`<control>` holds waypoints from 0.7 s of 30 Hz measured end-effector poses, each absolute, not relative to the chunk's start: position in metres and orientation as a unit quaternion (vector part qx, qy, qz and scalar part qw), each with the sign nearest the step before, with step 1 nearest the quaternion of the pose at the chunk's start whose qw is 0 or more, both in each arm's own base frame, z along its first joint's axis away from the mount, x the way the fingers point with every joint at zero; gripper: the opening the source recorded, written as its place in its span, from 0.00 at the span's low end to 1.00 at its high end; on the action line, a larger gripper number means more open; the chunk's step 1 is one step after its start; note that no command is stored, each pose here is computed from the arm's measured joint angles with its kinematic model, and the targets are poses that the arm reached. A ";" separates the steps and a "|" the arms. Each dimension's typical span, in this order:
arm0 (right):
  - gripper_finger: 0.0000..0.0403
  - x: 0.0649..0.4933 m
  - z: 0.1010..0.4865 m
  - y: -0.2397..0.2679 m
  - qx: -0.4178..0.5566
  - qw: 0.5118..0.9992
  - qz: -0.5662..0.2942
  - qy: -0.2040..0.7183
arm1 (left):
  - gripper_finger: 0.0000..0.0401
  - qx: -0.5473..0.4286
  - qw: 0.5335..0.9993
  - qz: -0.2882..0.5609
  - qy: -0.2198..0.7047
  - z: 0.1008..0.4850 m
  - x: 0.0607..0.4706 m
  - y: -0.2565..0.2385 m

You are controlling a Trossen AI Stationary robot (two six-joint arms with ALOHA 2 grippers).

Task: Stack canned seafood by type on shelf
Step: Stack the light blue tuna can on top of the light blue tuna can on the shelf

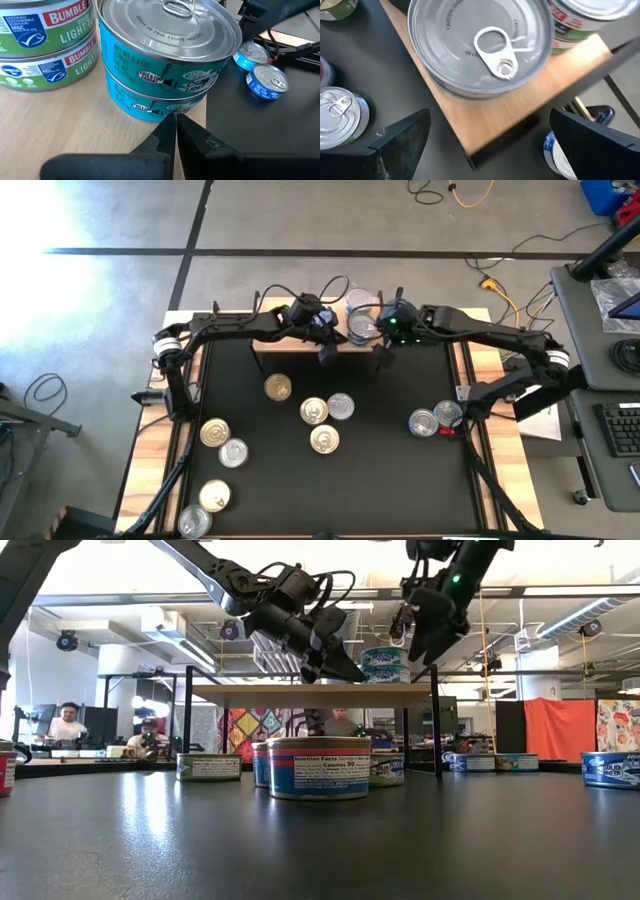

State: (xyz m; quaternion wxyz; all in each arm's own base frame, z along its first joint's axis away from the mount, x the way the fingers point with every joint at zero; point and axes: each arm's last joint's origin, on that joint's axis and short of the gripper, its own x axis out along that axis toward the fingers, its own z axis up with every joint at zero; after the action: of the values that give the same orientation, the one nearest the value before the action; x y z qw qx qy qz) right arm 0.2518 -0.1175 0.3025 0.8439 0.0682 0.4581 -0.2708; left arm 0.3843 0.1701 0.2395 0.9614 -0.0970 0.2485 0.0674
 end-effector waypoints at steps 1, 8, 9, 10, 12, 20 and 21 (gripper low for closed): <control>0.99 0.255 0.300 -0.119 0.068 0.844 -0.271 0.459 | 0.00 -0.097 0.962 0.067 0.248 0.241 0.384 0.170; 0.99 0.260 0.297 -0.124 0.048 0.836 -0.299 0.458 | 0.00 -0.090 0.961 0.063 0.255 0.256 0.374 0.164; 0.99 0.260 0.297 -0.124 0.046 0.835 -0.302 0.458 | 0.00 -0.090 0.960 0.061 0.258 0.258 0.373 0.161; 0.99 0.260 0.298 -0.124 0.044 0.834 -0.304 0.458 | 0.00 -0.088 0.961 0.057 0.256 0.261 0.372 0.157; 0.99 0.259 0.299 -0.124 0.033 0.836 -0.300 0.458 | 0.00 -0.081 0.965 0.046 0.247 0.266 0.371 0.145; 0.99 0.244 0.313 -0.114 0.065 0.834 -0.310 0.452 | 0.00 -0.005 0.980 0.037 0.196 0.271 0.359 0.067; 0.99 0.240 0.317 -0.111 0.073 0.833 -0.313 0.450 | 0.00 0.001 0.980 0.043 0.196 0.272 0.355 0.058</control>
State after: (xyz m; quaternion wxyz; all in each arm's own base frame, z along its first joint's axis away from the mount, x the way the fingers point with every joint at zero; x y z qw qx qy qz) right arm 0.2404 -0.1110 0.3170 0.8335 0.0726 0.4497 -0.3128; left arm 0.3555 0.0584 0.2720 0.9797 0.0009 0.1959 0.0433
